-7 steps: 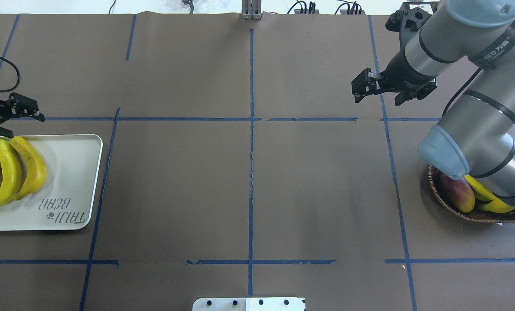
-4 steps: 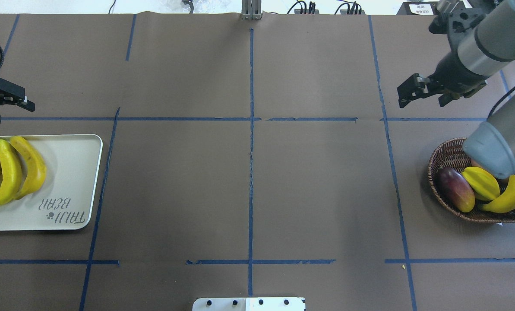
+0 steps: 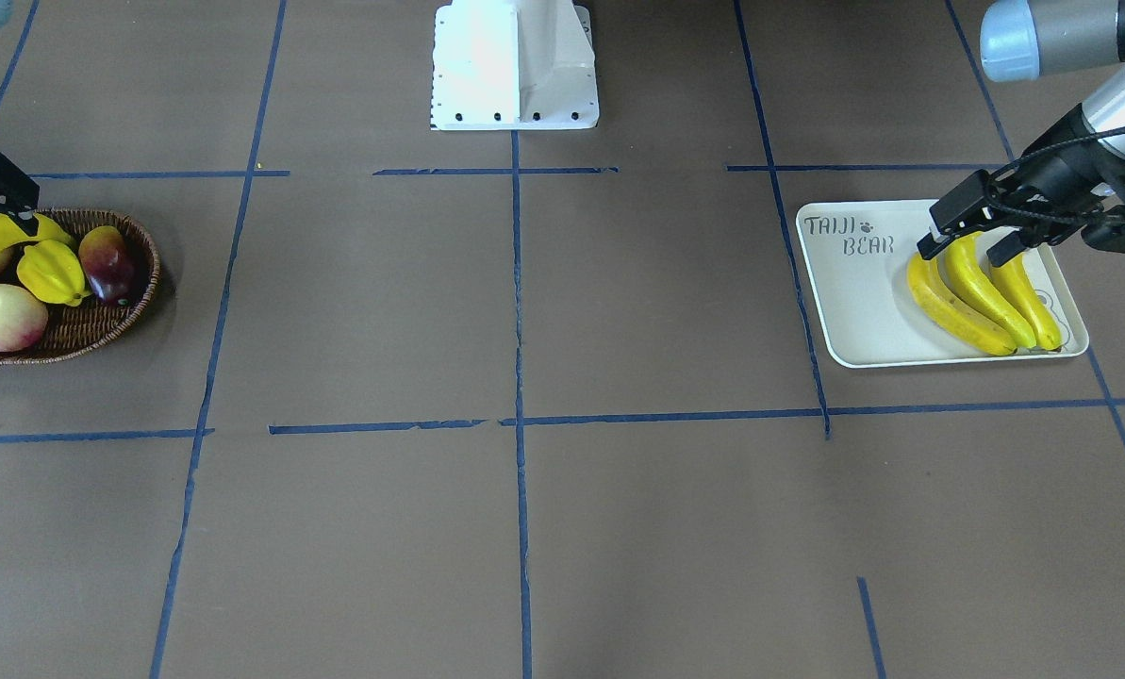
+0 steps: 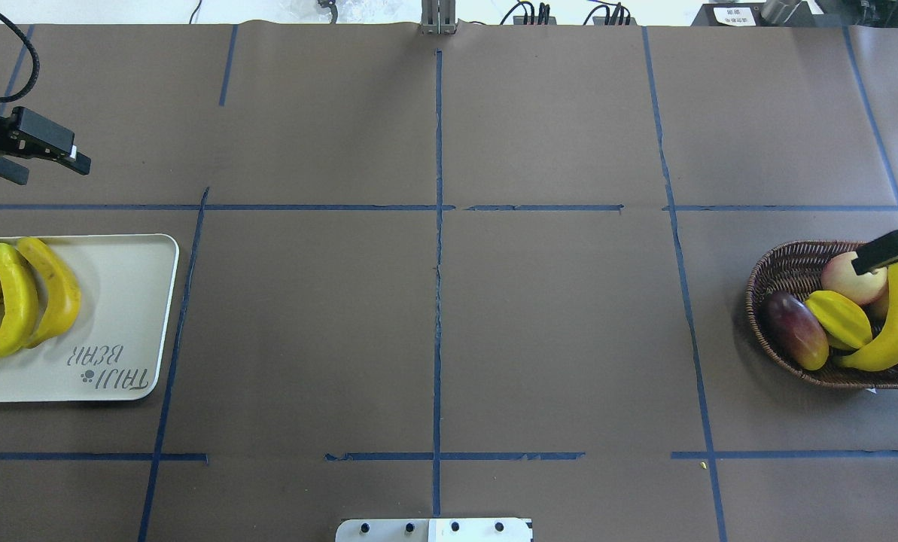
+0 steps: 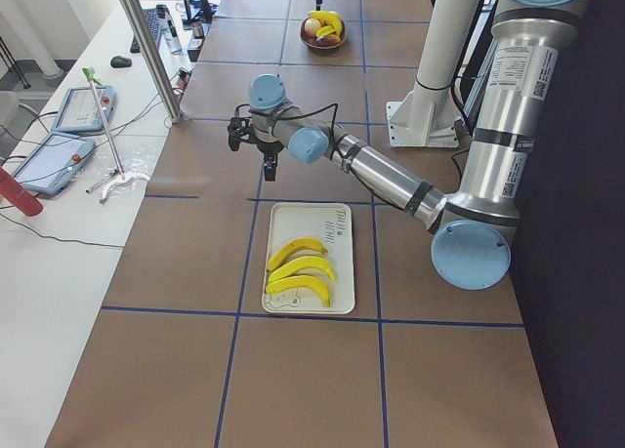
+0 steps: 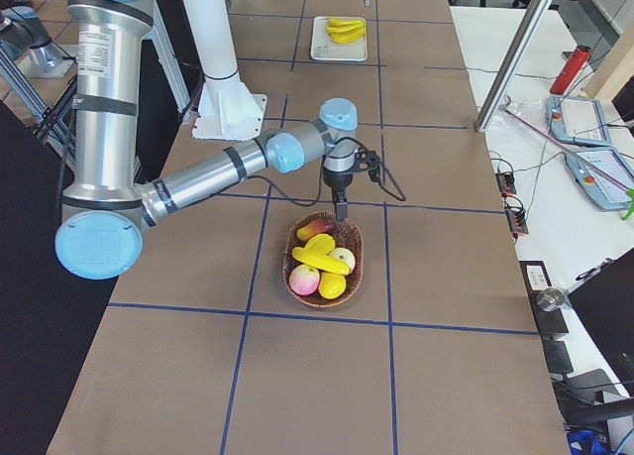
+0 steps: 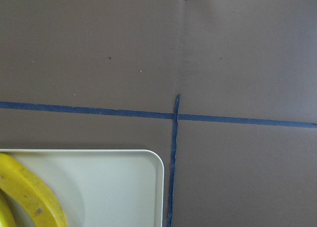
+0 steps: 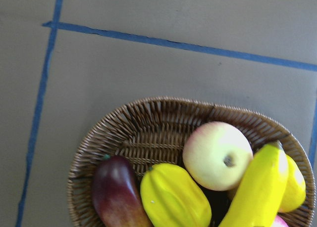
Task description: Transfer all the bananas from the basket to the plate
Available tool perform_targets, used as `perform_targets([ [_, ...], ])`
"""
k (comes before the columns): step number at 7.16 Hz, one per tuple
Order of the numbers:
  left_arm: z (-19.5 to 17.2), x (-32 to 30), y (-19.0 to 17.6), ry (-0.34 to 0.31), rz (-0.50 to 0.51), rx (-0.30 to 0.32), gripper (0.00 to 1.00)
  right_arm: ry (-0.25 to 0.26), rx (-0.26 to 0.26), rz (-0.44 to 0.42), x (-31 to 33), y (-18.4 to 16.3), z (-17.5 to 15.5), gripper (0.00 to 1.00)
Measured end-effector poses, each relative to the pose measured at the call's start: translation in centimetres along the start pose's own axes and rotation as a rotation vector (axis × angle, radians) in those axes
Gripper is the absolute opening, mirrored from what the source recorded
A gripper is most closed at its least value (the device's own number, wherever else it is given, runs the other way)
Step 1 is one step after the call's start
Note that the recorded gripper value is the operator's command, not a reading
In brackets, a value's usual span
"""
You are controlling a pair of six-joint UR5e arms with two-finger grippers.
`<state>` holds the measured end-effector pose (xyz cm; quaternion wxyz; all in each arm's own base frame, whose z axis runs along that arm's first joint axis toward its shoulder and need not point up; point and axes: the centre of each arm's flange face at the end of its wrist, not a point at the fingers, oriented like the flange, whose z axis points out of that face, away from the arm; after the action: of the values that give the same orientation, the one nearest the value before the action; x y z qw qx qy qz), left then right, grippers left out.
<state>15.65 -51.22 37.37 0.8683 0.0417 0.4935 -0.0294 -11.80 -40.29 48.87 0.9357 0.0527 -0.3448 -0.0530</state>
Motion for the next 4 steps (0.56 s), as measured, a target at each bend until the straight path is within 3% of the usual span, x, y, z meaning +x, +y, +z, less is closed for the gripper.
perform_targets([
  [2, 0.1, 0.5, 0.0, 0.003, 0.009, -0.002, 1.0, -0.001, 0.076, 0.199, 4.4, 4.8, 1.7, 1.0],
  [4, 0.4, 1.2, 0.1, 0.007, 0.02, -0.007, 1.0, -0.062, 0.181, 0.382, 8.4, 7.4, 4.7, 0.99],
])
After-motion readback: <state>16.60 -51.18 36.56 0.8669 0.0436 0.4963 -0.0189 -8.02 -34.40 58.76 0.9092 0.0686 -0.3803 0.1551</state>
